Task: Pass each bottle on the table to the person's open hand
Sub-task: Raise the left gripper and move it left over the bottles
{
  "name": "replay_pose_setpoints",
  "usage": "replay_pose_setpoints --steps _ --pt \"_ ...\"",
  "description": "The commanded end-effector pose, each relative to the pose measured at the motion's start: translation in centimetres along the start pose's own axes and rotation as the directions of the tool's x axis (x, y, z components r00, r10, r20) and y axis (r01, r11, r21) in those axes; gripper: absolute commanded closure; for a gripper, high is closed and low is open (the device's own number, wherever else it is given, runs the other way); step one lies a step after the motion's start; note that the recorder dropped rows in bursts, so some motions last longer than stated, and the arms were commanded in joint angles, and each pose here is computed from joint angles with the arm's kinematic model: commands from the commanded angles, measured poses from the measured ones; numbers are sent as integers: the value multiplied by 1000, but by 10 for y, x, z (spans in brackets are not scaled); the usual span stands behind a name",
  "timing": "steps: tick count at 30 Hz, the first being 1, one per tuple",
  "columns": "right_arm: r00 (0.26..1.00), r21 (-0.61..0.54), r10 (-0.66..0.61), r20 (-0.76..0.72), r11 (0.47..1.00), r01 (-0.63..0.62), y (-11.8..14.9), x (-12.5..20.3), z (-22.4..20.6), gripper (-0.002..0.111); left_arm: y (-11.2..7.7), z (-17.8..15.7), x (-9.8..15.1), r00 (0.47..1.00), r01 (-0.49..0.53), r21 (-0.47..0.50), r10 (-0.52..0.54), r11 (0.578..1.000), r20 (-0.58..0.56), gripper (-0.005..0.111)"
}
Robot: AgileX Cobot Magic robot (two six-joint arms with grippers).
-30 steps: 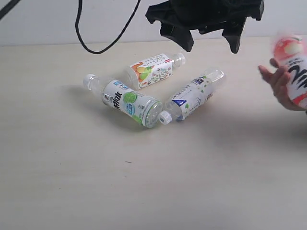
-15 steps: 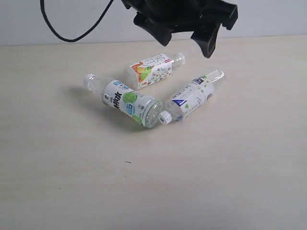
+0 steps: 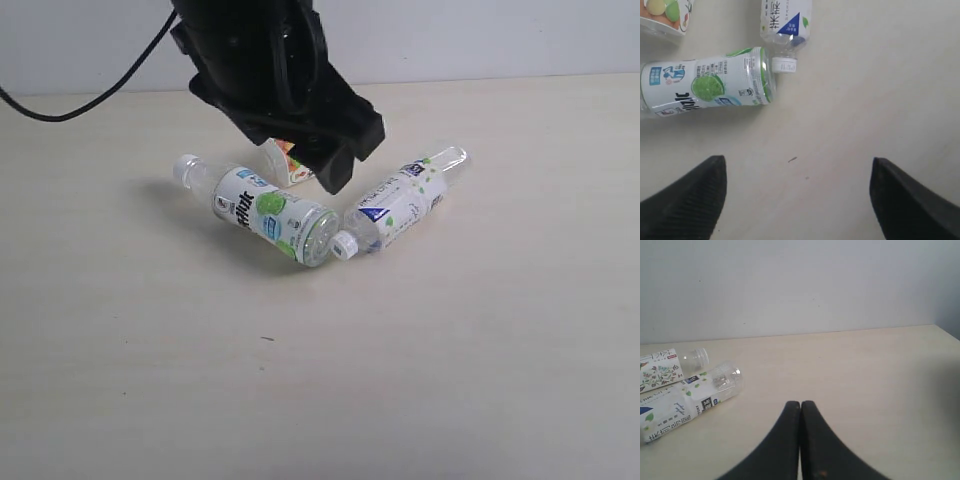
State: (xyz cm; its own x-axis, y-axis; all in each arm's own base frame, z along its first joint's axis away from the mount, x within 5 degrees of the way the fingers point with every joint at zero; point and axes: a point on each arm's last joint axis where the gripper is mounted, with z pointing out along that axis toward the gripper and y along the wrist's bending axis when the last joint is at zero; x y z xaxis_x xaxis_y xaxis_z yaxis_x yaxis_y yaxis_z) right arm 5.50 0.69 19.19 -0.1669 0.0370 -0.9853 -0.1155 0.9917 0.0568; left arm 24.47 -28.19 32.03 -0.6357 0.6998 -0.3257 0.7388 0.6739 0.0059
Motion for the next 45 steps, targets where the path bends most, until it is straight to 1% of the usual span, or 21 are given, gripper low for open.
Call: replay_pose_setpoints --steps 1,4,8,13,18,41,43,45 --pt "1000 3 -4 5 1000 4 0 1 0 108 2 -11 12 998 -38 -9 38 999 48 32" --pt "1000 3 -4 5 1000 4 0 1 0 108 4 -11 18 996 -63 -25 64 998 62 32" --pt "1000 3 -4 5 1000 4 0 1 0 108 13 -4 25 996 -65 -45 67 997 55 32" --pt "1000 3 -4 5 1000 4 0 1 0 108 31 3 24 994 -5 -52 11 999 109 32" --pt "1000 3 -4 5 1000 4 0 1 0 108 38 3 23 993 14 -58 -7 998 121 32" --pt "1000 3 -4 5 1000 4 0 1 0 108 38 3 24 993 18 -53 -12 998 118 32" --pt "1000 3 -4 5 1000 4 0 1 0 108 38 3 24 993 18 -53 -12 998 118 34" --pt "1000 3 -4 5 1000 4 0 1 0 108 38 3 24 993 18 -53 -12 998 118 43"
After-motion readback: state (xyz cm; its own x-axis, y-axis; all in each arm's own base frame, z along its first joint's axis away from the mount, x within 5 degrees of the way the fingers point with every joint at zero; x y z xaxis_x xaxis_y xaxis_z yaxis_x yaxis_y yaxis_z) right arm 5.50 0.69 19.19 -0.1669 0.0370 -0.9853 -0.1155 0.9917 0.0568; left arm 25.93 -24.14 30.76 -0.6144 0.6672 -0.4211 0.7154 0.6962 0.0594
